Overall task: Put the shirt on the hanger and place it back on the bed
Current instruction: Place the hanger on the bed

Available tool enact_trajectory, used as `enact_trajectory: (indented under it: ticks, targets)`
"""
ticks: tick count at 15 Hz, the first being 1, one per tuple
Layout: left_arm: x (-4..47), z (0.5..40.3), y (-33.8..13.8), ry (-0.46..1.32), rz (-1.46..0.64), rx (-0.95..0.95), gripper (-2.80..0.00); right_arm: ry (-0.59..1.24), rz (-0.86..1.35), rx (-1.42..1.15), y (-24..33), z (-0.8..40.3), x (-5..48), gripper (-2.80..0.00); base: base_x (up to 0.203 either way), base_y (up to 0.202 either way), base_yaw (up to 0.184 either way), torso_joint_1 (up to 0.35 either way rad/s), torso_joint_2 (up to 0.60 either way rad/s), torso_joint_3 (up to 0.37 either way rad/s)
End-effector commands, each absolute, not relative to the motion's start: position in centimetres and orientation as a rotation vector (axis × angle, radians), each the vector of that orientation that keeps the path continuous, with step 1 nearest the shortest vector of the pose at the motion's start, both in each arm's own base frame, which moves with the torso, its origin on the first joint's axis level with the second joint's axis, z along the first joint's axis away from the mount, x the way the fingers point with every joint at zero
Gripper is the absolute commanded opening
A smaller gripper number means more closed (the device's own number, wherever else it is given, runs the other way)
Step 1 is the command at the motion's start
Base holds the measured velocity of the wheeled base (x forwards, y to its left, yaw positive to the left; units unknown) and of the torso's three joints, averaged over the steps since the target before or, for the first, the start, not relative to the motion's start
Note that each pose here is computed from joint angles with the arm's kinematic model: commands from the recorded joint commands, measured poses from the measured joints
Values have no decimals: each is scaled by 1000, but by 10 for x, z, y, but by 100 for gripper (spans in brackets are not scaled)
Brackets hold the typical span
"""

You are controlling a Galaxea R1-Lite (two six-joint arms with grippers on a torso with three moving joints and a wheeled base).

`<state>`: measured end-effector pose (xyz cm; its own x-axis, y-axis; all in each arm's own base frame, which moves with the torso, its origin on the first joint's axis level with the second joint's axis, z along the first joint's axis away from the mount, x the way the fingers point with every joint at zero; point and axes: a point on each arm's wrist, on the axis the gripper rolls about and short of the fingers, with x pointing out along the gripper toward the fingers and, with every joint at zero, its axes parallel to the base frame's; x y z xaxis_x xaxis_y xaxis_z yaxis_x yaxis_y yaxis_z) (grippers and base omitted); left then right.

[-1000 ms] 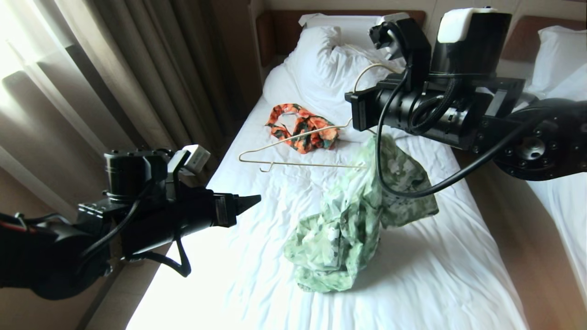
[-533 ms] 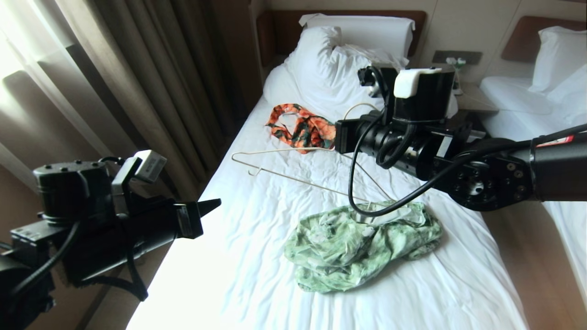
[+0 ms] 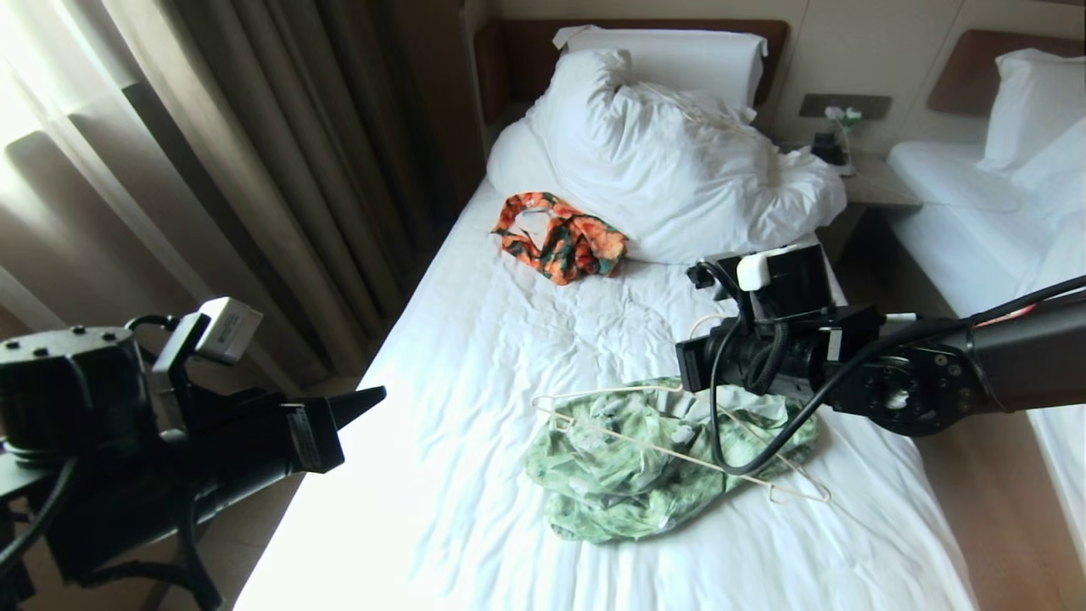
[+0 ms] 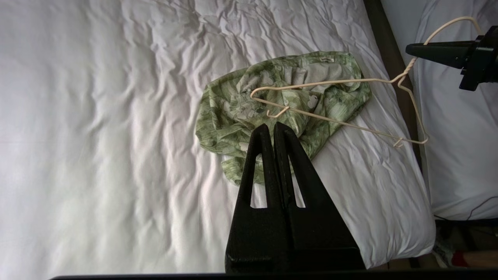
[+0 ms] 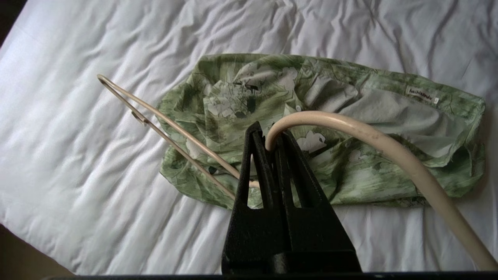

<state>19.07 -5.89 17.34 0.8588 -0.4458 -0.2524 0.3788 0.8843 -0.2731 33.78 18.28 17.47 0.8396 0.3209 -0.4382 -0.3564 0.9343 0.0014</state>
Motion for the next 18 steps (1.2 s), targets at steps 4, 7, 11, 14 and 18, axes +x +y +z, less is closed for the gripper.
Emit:
enact_trajectory:
  ticks: [4, 7, 11, 14, 18]
  targets:
    - [181, 171, -55, 307, -407, -218, -280, 583, 344, -49, 138, 134, 362, -280, 0, 0, 0, 0, 0, 0]
    - [179, 170, -55, 311, -406, -218, -280, 630, 362, -65, 132, 110, 373, -280, 0, 0, 0, 0, 0, 0]
    - [178, 168, -55, 317, -408, -219, -280, 643, 366, -97, 135, 72, 391, -280, 0, 0, 0, 0, 0, 0]
    - [175, 170, -54, 307, -414, -220, -280, 611, 364, -118, 136, 55, 408, -280, 0, 0, 0, 0, 0, 0]
    - [175, 170, -56, 307, -428, -218, -280, 609, 360, -160, 134, 32, 430, -280, 0, 0, 0, 0, 0, 0]
